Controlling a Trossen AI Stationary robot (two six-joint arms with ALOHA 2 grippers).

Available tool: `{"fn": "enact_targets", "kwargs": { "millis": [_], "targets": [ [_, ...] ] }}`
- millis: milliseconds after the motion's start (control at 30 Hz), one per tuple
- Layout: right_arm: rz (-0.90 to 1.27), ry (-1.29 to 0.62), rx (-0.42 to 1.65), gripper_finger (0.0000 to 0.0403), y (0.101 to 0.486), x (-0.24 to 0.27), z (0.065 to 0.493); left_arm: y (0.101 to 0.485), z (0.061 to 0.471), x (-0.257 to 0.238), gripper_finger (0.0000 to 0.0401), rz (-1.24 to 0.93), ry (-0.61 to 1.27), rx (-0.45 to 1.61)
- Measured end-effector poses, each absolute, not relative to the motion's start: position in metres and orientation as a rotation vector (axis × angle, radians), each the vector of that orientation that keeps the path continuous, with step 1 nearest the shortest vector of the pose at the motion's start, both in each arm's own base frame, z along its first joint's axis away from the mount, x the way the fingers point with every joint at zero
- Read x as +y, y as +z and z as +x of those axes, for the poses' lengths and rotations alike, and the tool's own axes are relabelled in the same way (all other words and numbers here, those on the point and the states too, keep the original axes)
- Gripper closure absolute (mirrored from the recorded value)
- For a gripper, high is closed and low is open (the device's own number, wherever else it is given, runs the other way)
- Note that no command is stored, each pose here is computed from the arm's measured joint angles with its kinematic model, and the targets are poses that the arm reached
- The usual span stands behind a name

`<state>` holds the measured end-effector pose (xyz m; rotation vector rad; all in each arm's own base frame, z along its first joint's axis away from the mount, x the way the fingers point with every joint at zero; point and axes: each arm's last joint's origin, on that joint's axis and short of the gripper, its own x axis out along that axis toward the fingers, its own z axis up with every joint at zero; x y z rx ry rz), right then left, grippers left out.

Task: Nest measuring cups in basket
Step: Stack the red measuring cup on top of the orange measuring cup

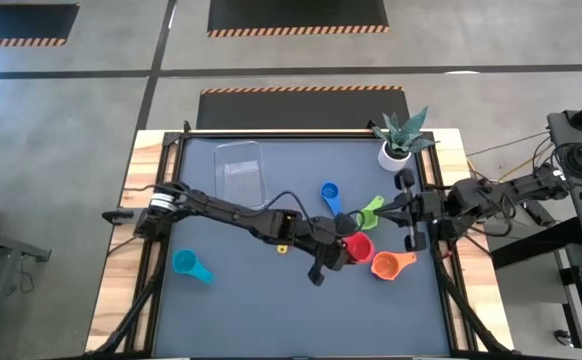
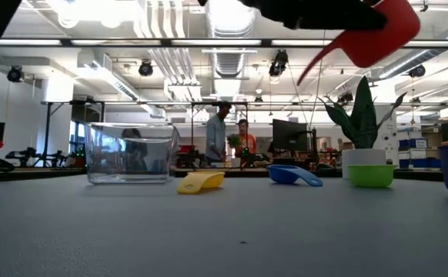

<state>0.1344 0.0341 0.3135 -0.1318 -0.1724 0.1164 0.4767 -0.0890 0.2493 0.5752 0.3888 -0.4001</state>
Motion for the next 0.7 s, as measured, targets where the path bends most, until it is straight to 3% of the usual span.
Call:
{"fn": "enact_targets", "kwargs": {
  "millis": [333,700],
  "targets": [
    [-0.089,0.183,-0.353,0.0394,0.332,0.028,0.106,0.222,0.498,-0.093,0.0401,0.545,-0.364,0.277],
    [-0.088,0.182,-0.355,0.0394,0.332,0.028,0.104,0.197,0.509,-0.095,0.0401,0.519,-0.348,0.229]
  ]
}}
